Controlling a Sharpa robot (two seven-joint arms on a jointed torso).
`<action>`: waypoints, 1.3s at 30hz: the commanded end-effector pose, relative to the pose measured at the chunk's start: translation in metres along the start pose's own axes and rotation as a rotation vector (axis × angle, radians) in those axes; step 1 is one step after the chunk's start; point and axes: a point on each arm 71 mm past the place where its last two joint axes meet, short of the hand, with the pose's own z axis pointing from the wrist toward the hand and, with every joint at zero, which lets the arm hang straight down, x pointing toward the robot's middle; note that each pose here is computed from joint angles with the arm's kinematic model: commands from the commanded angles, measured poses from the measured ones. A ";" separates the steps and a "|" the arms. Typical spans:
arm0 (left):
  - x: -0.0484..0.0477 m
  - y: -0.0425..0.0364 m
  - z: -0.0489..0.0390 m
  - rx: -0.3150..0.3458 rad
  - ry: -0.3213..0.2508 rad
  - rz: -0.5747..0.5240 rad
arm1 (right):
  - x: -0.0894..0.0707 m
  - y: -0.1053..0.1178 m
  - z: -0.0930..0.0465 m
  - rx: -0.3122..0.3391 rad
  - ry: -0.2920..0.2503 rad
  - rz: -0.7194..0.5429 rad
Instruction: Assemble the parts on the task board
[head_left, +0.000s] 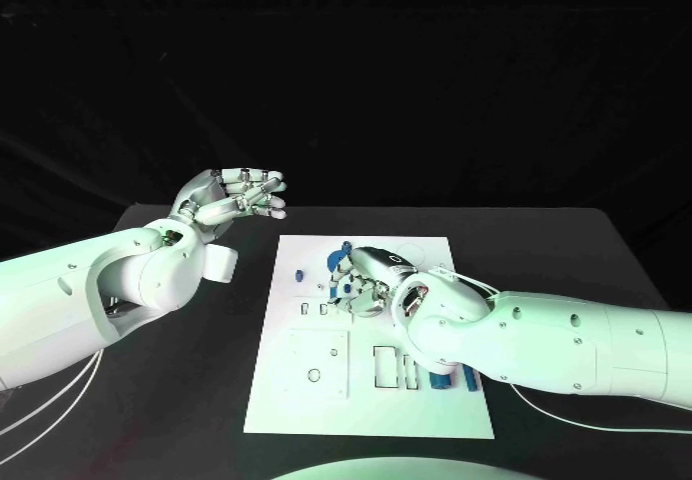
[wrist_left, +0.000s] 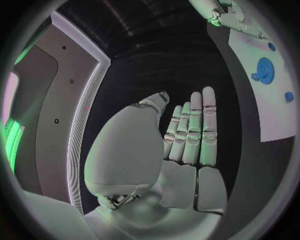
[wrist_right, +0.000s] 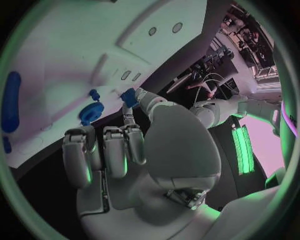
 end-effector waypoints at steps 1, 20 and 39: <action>0.0025 -0.0004 0.0004 0.000 0.017 0.003 | 0.005 0.001 0.000 0.006 0.017 -0.062; 0.0042 0.0004 0.0016 -0.003 0.024 0.004 | 0.019 0.002 0.002 0.011 0.027 -0.088; 0.0037 0.0006 0.0014 -0.006 0.023 0.004 | 0.022 -0.003 0.007 0.022 0.029 -0.096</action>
